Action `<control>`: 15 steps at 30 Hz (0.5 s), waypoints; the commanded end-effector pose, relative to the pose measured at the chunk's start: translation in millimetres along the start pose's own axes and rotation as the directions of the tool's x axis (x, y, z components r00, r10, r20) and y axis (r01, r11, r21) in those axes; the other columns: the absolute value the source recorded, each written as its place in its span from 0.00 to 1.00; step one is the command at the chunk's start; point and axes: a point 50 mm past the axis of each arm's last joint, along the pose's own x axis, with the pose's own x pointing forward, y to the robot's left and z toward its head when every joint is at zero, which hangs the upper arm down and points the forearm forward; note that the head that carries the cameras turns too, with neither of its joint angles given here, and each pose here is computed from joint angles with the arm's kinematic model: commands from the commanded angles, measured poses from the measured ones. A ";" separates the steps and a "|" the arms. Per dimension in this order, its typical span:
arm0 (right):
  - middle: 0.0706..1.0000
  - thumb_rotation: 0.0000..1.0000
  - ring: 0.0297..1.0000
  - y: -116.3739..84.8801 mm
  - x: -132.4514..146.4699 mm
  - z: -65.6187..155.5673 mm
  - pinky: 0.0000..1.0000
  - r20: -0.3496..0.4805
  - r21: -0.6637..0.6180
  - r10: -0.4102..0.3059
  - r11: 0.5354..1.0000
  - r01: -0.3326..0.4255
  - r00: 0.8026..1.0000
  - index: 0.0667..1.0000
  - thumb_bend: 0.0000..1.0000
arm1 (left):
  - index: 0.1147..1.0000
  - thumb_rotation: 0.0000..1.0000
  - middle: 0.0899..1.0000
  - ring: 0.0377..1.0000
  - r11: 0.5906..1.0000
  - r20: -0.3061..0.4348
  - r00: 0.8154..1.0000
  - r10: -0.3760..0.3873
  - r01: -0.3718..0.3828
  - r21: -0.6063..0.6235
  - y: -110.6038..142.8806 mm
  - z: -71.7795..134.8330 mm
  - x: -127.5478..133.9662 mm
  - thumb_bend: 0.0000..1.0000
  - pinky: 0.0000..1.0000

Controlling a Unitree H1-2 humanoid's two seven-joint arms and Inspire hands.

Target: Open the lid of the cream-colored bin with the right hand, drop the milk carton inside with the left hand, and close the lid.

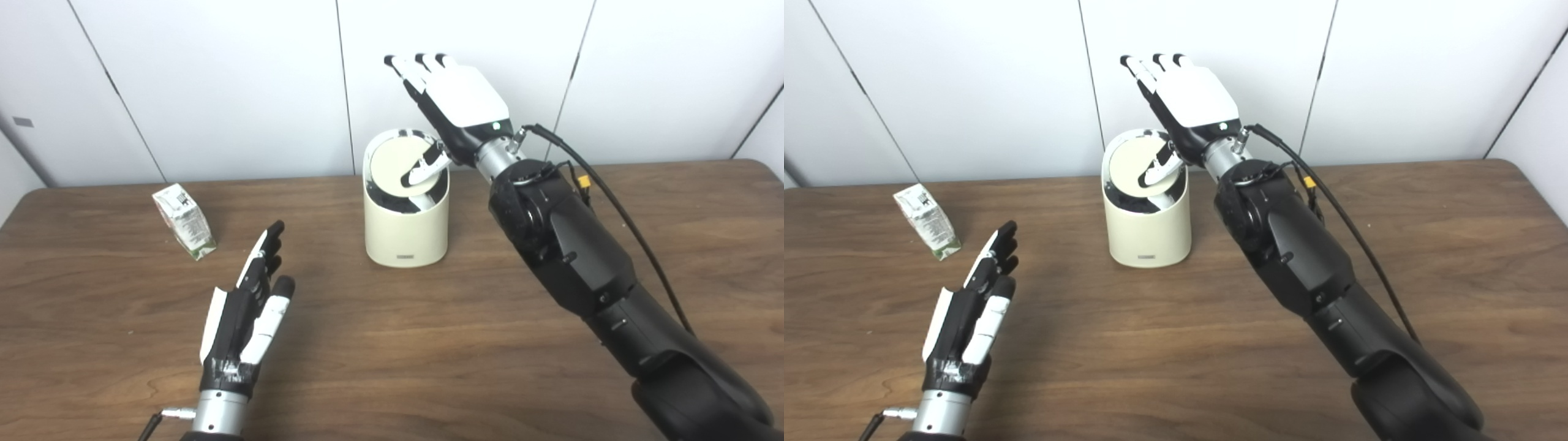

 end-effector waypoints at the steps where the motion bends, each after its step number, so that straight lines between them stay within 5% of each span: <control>1: 0.93 0.24 0.96 -4.9 1.4 0.8 0.97 -0.012 0.062 -0.022 0.998 0.023 1.000 1.00 1.00 | 1.00 0.83 1.00 1.00 1.000 0.065 0.998 -0.003 0.003 0.003 -0.2 9.0 6.5 0.70 1.00; 4: 0.90 0.33 0.91 -14.8 -1.6 -5.8 0.87 -0.065 0.262 -0.097 0.959 0.111 0.993 0.96 1.00 | 1.00 0.83 1.00 1.00 1.000 0.063 0.998 -0.005 0.005 0.005 -0.9 9.1 6.4 0.71 1.00; 11: 0.88 0.60 0.82 -31.2 -10.7 -27.1 0.67 -0.288 0.557 -0.129 0.784 0.275 0.949 0.94 0.75 | 1.00 0.81 1.00 1.00 1.000 0.062 0.998 0.002 -0.001 -0.014 0.4 8.0 6.9 0.71 1.00; 15: 0.85 0.87 0.77 -26.4 -23.1 -43.2 0.63 -0.336 0.505 -0.120 0.814 0.286 0.934 0.90 0.57 | 1.00 0.81 1.00 1.00 1.000 0.063 0.998 0.006 -0.006 -0.006 2.2 6.6 6.9 0.70 1.00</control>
